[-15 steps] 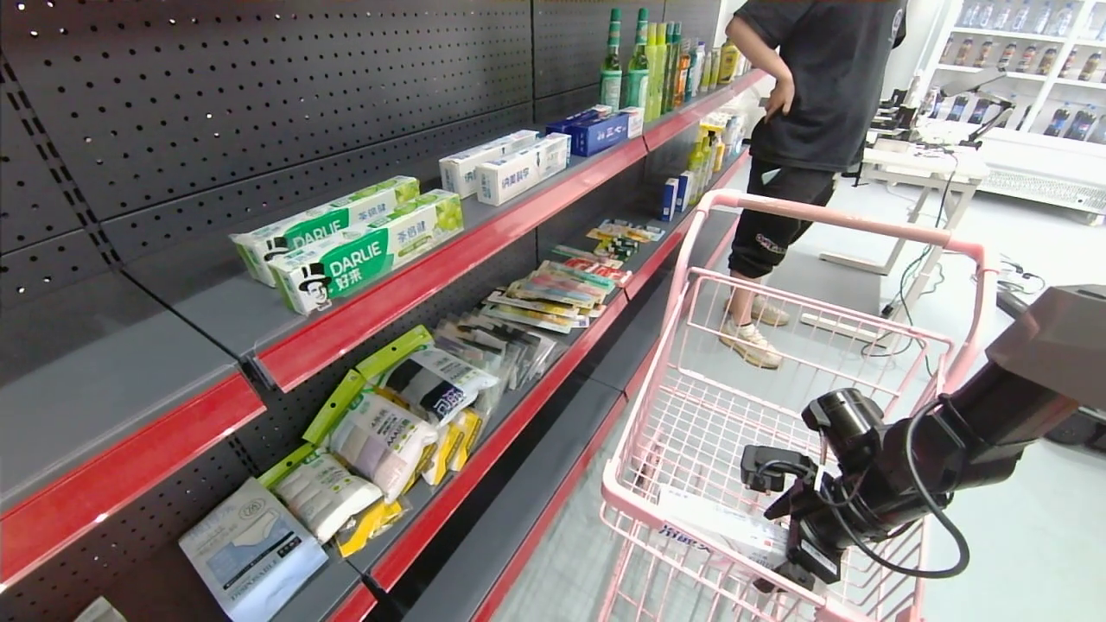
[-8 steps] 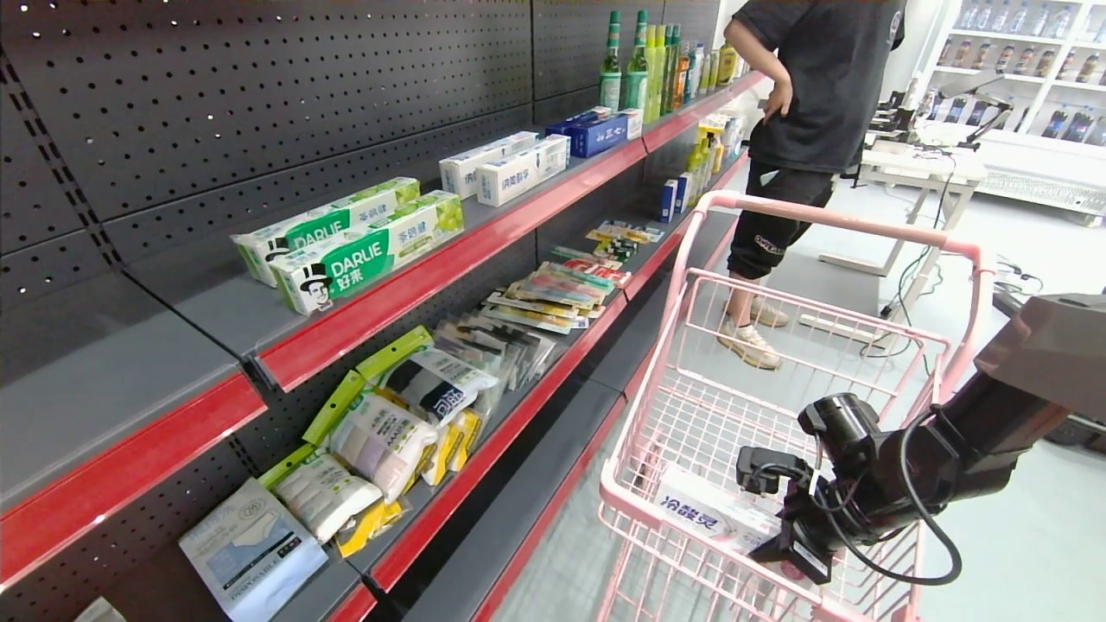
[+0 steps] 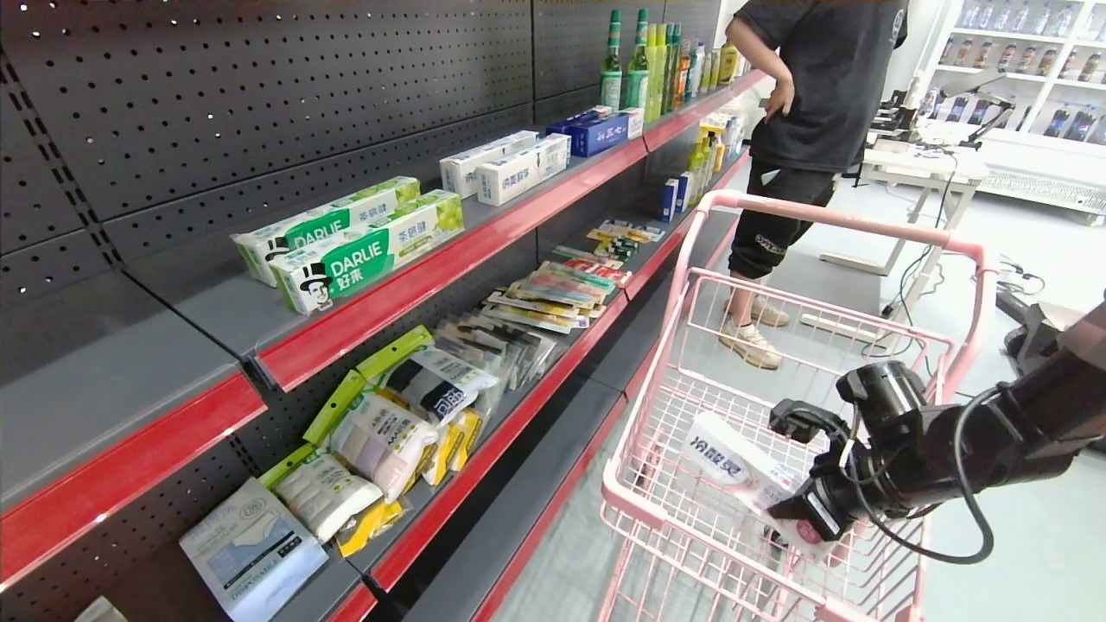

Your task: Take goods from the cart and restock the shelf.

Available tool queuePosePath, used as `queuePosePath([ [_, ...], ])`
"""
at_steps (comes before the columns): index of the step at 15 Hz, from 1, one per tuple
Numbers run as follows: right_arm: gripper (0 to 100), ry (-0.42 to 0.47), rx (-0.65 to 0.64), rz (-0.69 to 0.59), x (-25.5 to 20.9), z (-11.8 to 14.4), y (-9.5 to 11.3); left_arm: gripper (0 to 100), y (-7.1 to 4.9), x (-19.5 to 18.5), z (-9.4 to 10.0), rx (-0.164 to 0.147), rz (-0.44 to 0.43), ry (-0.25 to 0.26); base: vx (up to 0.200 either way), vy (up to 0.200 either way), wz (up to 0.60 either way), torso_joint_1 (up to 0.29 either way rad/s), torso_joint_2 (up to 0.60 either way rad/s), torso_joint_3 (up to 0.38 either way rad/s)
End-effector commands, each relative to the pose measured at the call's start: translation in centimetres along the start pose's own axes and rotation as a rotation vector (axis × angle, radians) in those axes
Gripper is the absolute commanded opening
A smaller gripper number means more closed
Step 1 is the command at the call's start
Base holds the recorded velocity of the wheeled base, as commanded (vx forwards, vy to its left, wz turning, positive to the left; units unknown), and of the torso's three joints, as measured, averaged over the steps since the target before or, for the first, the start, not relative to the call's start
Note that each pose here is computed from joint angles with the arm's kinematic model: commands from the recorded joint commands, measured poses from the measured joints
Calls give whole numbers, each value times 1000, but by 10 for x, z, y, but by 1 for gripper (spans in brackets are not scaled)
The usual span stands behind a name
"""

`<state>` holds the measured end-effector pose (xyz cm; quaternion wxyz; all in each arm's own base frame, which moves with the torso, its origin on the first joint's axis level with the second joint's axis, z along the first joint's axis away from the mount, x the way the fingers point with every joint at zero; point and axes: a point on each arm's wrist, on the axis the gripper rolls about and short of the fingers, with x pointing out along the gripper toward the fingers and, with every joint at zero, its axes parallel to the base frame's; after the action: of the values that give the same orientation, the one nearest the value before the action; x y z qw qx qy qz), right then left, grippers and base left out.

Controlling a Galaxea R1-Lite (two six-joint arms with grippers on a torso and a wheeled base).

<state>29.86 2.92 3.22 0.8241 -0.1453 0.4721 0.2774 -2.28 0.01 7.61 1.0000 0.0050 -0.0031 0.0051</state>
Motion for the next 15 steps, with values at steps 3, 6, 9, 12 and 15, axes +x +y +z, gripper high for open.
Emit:
queuePosePath([
  [3,0,-325,288,-232,-106,38,27,100,0,0,0,1,1,0,0,0,0,0,0,0],
  [6,0,-410,344,-381,-146,22,45,100,0,0,0,-1,-1,0,0,0,0,0,0,0],
  [9,0,-464,343,-413,-171,-2,61,100,0,0,0,-1,1,0,0,0,0,0,0,0],
  [12,0,-451,356,-426,-172,-17,65,100,0,0,0,-1,1,0,0,0,0,0,0,0],
  [15,0,-438,359,-438,-170,-19,66,100,0,0,0,-1,-1,0,0,0,0,133,-346,-222],
])
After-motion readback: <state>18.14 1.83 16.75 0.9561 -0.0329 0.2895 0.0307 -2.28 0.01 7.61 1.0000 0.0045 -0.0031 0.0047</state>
